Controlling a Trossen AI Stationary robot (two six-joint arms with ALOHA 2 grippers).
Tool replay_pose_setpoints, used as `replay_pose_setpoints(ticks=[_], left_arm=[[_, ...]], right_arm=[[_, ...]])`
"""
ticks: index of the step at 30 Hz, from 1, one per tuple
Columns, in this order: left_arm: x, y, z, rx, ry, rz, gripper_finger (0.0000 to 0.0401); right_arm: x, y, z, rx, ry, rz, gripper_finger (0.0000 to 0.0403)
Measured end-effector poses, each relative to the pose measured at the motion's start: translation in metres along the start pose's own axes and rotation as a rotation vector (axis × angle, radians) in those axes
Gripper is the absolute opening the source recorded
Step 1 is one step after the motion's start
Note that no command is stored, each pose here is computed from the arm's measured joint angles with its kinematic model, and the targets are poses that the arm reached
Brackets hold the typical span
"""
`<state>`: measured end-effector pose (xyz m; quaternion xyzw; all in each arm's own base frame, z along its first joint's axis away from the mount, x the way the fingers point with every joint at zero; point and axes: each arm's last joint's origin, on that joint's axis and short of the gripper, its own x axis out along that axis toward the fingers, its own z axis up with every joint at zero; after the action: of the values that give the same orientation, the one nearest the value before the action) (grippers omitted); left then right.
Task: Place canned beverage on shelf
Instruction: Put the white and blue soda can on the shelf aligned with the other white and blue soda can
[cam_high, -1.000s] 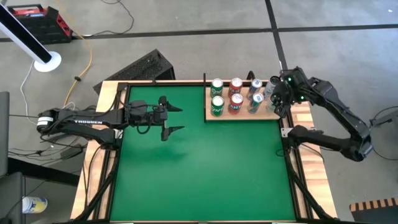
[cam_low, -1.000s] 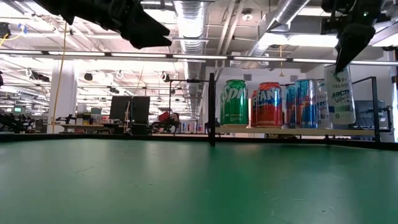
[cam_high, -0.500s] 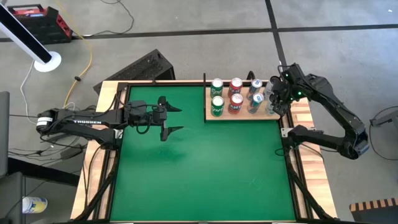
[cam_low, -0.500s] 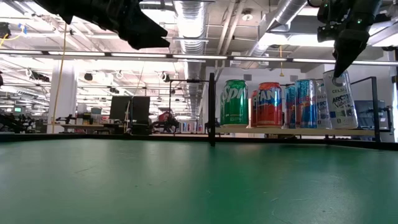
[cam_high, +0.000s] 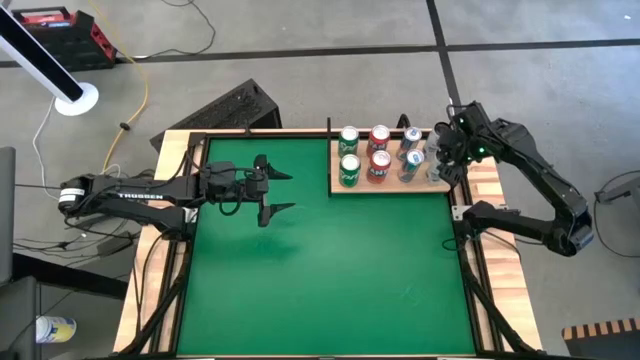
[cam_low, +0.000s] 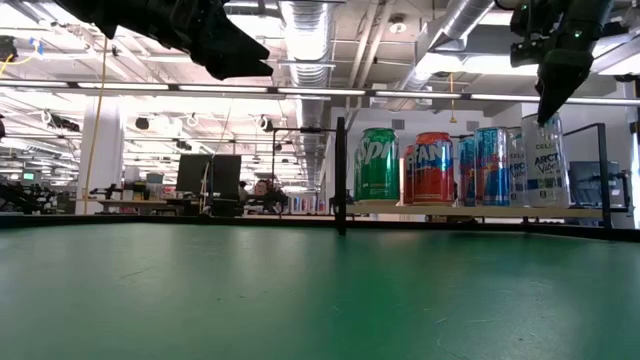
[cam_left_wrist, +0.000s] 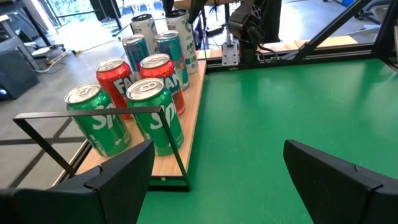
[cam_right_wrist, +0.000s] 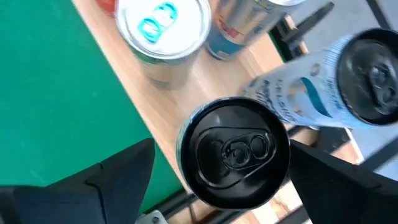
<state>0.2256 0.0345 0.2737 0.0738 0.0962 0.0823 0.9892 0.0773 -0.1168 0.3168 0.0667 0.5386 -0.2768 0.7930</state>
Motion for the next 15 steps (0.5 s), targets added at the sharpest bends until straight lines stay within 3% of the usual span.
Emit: replay_pose_setpoints(ticks=[15], left_arm=[[-0.0004, 0.0002, 0.0012, -0.007, -0.011, 0.002, 0.0342]], right_arm=[[-0.0030, -0.0038, 0.0002, -0.003, 0.043, -0.118, 0.0383]])
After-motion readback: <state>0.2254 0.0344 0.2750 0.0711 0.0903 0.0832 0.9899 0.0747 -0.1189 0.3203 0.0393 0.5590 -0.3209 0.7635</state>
